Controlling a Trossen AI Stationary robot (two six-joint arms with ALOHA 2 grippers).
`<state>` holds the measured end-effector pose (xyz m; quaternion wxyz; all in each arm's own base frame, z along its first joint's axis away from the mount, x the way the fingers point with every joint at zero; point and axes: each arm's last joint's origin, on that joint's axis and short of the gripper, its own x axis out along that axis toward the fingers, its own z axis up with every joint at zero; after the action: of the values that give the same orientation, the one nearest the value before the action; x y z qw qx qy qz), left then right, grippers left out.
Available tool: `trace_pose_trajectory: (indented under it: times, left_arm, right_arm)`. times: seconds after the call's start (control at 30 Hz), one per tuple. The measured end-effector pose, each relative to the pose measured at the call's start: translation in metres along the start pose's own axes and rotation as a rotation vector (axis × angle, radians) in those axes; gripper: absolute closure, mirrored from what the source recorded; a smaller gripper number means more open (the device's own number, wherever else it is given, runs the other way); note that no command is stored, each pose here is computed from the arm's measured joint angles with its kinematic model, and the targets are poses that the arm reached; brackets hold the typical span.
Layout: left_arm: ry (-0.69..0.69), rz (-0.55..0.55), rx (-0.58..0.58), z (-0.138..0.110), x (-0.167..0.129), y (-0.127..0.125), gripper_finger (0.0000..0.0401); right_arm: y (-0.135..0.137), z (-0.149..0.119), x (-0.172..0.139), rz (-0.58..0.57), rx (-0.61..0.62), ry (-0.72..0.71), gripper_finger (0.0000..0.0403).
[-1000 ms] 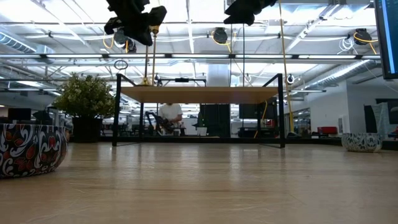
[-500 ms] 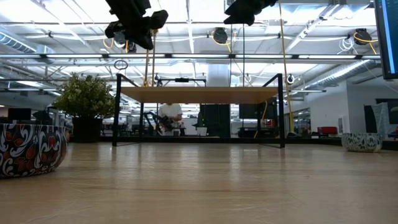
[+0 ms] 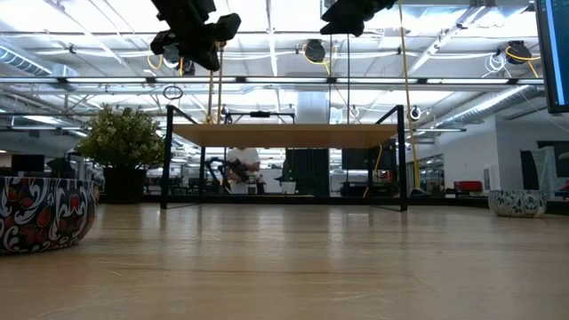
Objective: Pick & Place candle stick holders
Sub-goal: Put the left gold candle holder on the shelf
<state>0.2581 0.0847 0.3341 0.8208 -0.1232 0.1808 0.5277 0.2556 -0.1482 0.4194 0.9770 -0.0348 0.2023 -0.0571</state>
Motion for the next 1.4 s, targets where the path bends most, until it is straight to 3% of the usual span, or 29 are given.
trace_pose_trajectory:
  times: [0.23, 0.67, 1.4]
  left_arm:
    - [0.009, -0.015, -0.001, 0.0, 0.0, 0.0, 0.0382]
    - [0.061, -0.046, 0.0, -0.005, 0.0, 0.0, 0.0321]
    - [0.04, -0.061, -0.043, 0.002, -0.017, 0.01, 0.0318]
  right_arm:
    - [0.0, 0.0, 0.0, 0.0, 0.0, 0.0, 0.0159]
    - [0.0, 0.0, 0.0, 0.0, 0.001, 0.0, 0.0156]
    - [0.0, 0.001, 0.0, -0.003, -0.004, -0.012, 0.0159]
